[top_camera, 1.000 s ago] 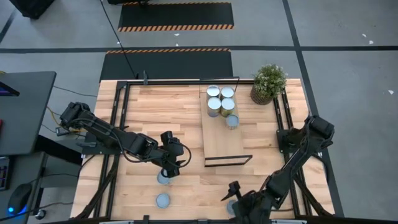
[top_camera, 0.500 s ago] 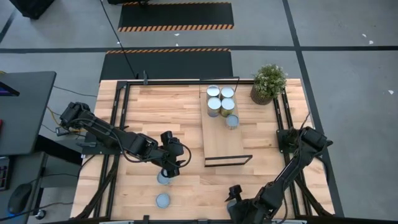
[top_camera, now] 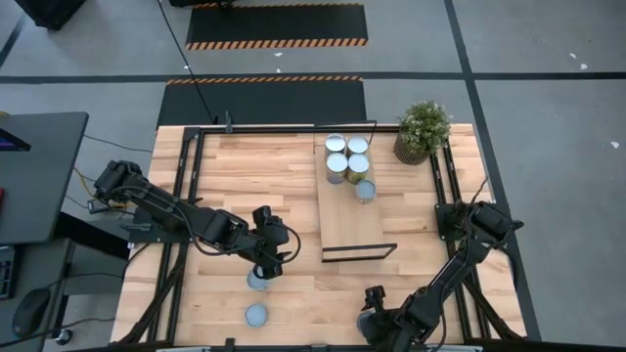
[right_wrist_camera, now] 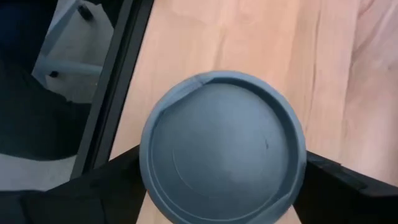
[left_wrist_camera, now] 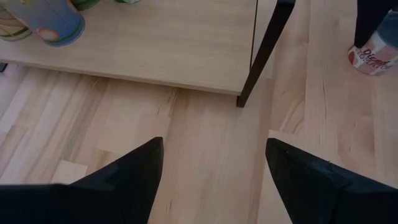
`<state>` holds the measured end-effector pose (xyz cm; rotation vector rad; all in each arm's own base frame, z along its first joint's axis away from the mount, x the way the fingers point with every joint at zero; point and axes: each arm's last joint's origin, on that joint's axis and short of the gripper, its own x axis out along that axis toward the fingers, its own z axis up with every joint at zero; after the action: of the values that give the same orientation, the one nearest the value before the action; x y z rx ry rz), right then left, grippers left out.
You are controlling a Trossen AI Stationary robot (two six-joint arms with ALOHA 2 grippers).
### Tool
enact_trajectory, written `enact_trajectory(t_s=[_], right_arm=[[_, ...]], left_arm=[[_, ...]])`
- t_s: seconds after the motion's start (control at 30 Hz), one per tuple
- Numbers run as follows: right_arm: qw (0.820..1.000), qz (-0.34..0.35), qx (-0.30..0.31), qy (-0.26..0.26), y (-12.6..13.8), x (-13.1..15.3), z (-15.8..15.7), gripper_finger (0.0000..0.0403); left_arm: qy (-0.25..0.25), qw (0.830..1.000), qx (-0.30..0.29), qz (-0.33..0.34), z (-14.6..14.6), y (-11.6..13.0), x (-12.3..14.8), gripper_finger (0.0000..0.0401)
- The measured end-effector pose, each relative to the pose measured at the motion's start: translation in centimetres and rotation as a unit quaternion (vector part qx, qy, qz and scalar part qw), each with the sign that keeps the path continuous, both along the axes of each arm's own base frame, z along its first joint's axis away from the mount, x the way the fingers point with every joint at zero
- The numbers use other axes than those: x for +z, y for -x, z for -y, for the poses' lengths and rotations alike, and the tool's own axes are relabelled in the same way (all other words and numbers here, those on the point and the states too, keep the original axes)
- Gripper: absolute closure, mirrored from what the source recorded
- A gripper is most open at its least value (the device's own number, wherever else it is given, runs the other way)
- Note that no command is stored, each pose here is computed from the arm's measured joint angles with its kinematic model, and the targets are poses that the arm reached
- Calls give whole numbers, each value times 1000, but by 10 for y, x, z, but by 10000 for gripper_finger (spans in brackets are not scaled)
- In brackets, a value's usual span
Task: Pick and place cans onto a shelf
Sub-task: Put the canned diced tomatoes on the shelf
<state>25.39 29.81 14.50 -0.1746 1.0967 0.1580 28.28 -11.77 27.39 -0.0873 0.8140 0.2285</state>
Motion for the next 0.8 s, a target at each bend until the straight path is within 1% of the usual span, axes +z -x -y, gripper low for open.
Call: enact_trajectory(t_s=[0.13, 0.27, 0.4, 0.53, 0.6, 0.7, 0.8], right_arm=[[1000, 2, -2, 1, -3, 4, 4, 90], [1000, 22, 10, -2, -2, 29, 12, 103], [996, 89, 18, 11, -2, 67, 25, 101], [986, 164, 25, 34, -5, 105, 44, 95], [979, 197, 15, 41, -9, 121, 56, 95], [970, 239, -7, 38, -21, 144, 80, 95], [963, 264, -29, 47, -34, 159, 106, 95]], left_arm=[[0, 1000, 0, 0, 0, 0, 0, 113], [0, 1000, 0, 0, 0, 0, 0, 113], [-1, 1000, -2, 1, 0, 0, 0, 113], [-2, 1000, -3, 1, 0, 0, 0, 113], [-7, 1000, -5, 0, 0, 0, 0, 113], [-23, 1000, -10, 1, -1, 0, 0, 113], [-45, 999, -12, 2, -1, 0, 1, 113]])
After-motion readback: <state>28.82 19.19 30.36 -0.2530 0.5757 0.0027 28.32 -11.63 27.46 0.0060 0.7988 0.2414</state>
